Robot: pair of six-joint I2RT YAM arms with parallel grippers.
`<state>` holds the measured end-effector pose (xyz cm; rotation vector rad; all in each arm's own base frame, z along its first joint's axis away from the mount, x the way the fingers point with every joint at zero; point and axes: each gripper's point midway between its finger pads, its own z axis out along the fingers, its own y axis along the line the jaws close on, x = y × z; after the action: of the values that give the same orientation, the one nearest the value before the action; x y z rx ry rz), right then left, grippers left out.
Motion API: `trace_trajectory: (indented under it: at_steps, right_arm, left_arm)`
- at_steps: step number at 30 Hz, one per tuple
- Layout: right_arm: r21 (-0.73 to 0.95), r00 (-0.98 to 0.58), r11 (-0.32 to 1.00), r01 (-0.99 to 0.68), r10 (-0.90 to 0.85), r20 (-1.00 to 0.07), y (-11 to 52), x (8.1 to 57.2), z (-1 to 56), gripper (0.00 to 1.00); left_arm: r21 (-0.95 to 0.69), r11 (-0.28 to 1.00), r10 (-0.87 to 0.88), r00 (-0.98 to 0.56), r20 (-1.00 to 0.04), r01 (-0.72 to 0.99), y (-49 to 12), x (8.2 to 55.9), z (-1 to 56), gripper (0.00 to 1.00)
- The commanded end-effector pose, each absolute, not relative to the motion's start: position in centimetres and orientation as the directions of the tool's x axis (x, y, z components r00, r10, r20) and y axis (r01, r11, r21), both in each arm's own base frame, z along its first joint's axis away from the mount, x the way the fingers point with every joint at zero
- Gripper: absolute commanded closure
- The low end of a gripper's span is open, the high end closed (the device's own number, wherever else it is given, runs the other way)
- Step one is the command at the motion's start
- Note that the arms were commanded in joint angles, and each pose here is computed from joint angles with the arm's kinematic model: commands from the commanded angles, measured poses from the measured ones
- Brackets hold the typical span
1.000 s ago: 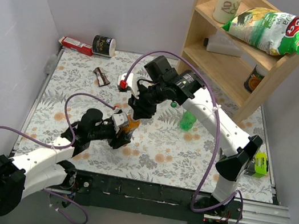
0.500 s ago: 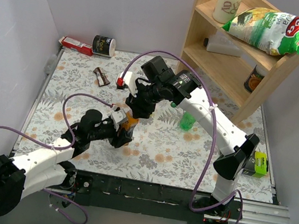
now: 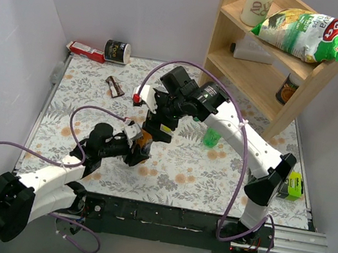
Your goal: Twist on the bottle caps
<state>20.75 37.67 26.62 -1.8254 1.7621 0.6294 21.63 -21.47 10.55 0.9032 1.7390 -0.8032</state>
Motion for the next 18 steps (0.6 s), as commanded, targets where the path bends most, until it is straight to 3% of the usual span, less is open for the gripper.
trace_trajectory:
  at_steps: [1, 7, 12, 18]
  right_arm:
    - [-0.173, 0.133, -0.017, -0.985, -0.718, -0.684, 35.4, 20.8, 30.0, 0.02]
    - [-0.194, 0.179, -0.048, -0.980, -0.640, -0.747, 34.9, 20.0, 32.5, 0.06]
    - [-0.123, 0.242, -0.223, -0.967, -0.648, -0.722, 35.3, 18.0, 31.5, 0.22]
    - [-0.129, 0.326, -0.341, -0.931, -0.619, -0.715, 35.9, 16.9, 30.8, 0.26]
  left_arm:
    - [-0.126, 0.441, 0.190, -0.230, -0.954, 0.889, -22.0, 21.4, 11.7, 1.00]
    - [-0.099, 0.368, 0.224, -0.191, -0.956, 0.925, -22.1, 20.5, 11.6, 1.00]
    - [-0.016, 0.276, 0.286, -0.098, -0.953, 0.961, -22.2, 19.8, 11.4, 1.00]
    - [0.033, 0.223, 0.342, -0.047, -0.938, 0.974, -22.0, 19.4, 10.9, 1.00]
